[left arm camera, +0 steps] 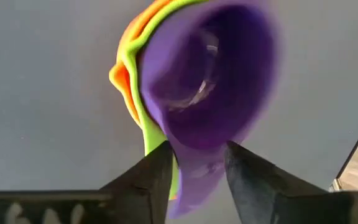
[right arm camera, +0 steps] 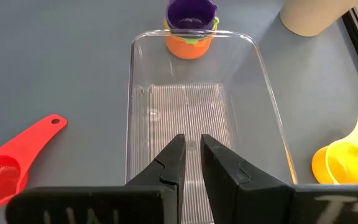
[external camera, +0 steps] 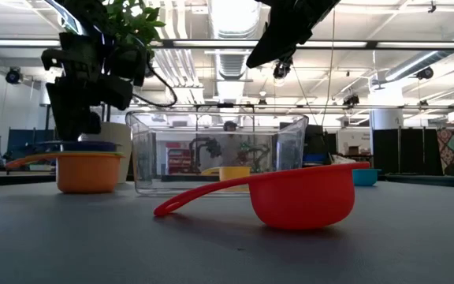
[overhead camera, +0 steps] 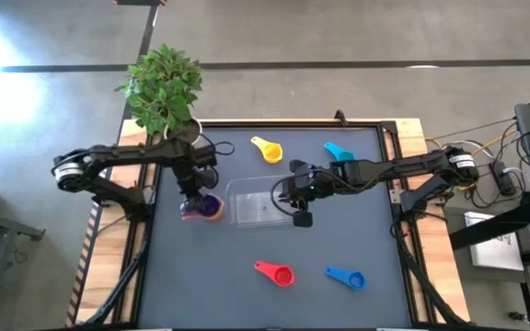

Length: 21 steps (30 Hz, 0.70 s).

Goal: Nest measuring cups in basket
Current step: Stack the violet measuring cup on top of the green measuring cup, then adjust the stacked measuring cups

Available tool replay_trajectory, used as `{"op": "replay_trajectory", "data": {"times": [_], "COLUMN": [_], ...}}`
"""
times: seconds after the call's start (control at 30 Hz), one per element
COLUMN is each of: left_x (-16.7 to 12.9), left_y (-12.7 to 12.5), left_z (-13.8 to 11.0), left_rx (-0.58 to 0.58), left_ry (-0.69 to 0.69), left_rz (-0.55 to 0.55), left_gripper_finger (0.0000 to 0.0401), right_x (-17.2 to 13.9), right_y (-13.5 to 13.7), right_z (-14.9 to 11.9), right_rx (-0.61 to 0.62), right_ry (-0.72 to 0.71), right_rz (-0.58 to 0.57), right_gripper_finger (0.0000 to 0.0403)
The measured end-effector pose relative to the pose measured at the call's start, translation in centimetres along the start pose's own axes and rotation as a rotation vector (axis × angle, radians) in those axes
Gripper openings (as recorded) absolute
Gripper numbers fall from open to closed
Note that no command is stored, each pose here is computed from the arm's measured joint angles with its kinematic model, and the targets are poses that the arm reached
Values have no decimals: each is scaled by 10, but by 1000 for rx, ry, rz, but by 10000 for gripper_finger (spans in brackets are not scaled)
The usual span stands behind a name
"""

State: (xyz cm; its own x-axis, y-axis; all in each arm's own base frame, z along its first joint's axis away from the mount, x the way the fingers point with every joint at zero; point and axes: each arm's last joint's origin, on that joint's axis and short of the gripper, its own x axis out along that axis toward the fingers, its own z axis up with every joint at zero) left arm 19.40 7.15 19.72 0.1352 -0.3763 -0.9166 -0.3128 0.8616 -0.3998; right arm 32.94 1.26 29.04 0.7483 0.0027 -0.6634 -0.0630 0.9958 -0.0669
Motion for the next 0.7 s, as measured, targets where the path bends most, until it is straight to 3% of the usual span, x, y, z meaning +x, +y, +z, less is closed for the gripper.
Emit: {"op": "replay_trajectory", "data": {"times": [0.37,0.47,0.7], "left_x": [-37,-45,-59], "left_y": [-15,-17,-24], "left_z": [7,1,-25], "left_rx": [49,46,69], "left_ry": [-135,-173,-329], "left_rz": [61,122,138], "left_gripper_finger": [152,152,153], "right_x": [0,0,0], "right_y": [0,0,0], "right_z": [0,0,1], "right_rx": [-15,-18,-33], "right_ry": [0,-1,-7], "right_rz": [0,0,-1], "right_gripper_finger": [38,38,38]}}
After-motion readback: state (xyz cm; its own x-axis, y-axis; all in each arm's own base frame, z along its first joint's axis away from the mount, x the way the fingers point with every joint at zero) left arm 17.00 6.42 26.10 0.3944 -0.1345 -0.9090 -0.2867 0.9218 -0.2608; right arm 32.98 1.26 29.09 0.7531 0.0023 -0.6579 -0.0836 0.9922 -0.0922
